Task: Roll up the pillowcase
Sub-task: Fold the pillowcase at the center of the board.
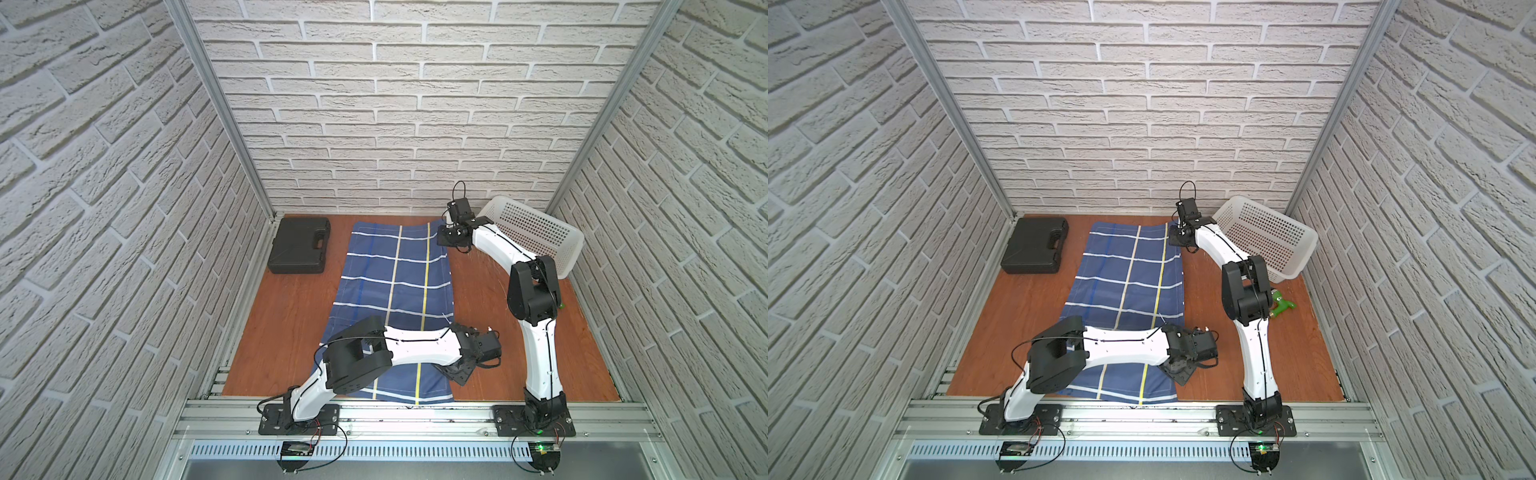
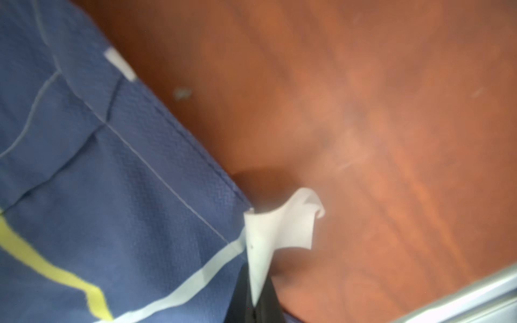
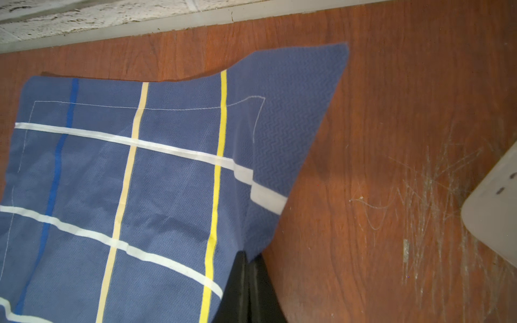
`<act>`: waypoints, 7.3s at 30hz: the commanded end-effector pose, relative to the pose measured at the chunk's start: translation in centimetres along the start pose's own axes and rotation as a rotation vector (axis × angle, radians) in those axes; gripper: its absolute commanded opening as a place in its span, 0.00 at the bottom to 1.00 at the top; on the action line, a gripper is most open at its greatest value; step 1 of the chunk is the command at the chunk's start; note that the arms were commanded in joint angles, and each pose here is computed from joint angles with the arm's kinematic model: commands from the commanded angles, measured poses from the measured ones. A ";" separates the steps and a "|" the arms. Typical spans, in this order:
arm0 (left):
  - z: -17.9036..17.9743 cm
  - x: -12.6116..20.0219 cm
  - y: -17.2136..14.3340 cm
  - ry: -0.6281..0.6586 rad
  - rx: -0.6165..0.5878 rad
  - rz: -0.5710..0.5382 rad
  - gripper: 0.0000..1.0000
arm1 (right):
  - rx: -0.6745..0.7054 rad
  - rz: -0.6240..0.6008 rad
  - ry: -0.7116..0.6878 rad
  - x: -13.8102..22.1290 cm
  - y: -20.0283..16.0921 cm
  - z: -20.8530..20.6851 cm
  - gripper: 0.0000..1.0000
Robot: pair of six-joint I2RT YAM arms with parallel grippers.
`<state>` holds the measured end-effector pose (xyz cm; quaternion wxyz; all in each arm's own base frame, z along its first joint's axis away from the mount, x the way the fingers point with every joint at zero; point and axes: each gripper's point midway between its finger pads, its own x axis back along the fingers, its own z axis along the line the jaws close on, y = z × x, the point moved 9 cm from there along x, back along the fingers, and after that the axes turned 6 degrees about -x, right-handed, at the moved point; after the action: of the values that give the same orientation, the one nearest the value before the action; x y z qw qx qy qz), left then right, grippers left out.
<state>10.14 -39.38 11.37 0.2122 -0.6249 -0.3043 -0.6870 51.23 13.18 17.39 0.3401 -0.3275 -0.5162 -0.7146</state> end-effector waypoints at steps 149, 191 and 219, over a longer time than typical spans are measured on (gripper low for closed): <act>17.8 3.7 -13.7 -0.200 0.611 0.074 0.00 | 0.115 -0.032 0.232 6.2 -5.5 8.7 0.54; 21.3 2.3 -15.5 0.120 0.567 0.352 0.00 | 0.193 0.109 0.394 6.6 -14.7 7.5 0.53; 22.6 7.7 -14.4 0.186 0.594 0.354 0.41 | 0.203 0.067 0.426 1.7 -11.0 12.6 0.40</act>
<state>16.00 -13.64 15.54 0.5199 -0.5229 -0.3612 -0.5709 43.35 27.77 12.49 0.5036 -0.1870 -0.4779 -0.6950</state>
